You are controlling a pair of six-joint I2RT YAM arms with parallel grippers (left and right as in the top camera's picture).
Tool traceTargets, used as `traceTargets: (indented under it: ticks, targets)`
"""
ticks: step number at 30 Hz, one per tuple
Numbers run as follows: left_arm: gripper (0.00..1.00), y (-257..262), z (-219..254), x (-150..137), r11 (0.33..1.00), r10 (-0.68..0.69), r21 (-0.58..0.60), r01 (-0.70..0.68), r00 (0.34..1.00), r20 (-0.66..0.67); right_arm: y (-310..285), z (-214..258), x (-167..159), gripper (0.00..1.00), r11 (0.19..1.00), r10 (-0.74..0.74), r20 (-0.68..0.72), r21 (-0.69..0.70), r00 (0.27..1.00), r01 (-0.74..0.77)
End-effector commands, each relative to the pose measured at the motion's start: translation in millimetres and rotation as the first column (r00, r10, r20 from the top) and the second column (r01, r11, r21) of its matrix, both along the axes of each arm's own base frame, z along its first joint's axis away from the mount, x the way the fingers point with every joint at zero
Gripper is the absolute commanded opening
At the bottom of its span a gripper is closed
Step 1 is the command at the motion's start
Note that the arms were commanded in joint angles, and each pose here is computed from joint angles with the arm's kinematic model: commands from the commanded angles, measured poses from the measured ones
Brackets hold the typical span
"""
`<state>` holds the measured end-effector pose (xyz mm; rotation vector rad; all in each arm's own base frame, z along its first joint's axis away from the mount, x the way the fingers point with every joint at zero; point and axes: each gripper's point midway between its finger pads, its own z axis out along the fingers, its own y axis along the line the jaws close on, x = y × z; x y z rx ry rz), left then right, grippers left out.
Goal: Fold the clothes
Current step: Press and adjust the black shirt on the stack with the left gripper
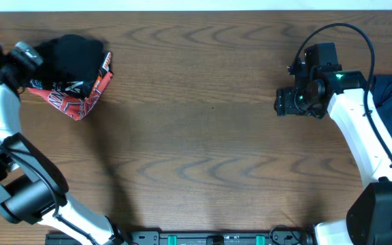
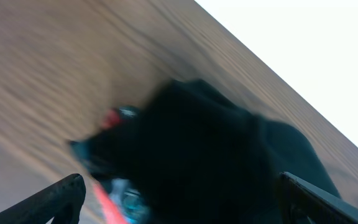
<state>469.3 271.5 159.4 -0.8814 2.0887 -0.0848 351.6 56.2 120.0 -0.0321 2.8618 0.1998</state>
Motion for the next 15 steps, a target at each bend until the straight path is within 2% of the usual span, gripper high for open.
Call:
traceTargets:
  ticks: [1, 5, 9, 10, 15]
  targets:
    - [0.98, 27.5, 58.9, -10.5, 0.992, 0.093, 0.070, -0.101, 0.990, 0.110, -4.7, 3.6, 1.7, 0.72, 1.000, -0.012, 0.012, -0.008, 1.000, 0.013]
    - [0.98, 16.3, 103.4, -5.4, 0.993, 0.048, 0.096, -0.071, 0.973, 0.225, -5.9, 3.7, 2.5, 0.71, 1.000, -0.015, 0.016, -0.015, 1.000, 0.015]
    - [0.98, -42.4, 122.8, 23.2, 0.985, -0.170, 0.064, 0.158, 0.933, 0.317, -5.7, 4.0, 3.5, 0.72, 1.000, -0.014, 0.020, -0.014, 1.000, 0.015]
    - [0.98, -59.7, 121.6, 30.7, 0.977, -0.212, 0.040, 0.210, 0.920, 0.329, -5.7, 4.0, 3.5, 0.72, 1.000, -0.015, 0.020, -0.014, 1.000, 0.015]
    - [0.98, -109.0, 91.8, 58.3, 0.955, -0.267, -0.043, 0.293, 0.915, 0.302, -5.8, 3.9, 3.3, 0.72, 1.000, -0.015, 0.019, -0.014, 1.000, 0.015]
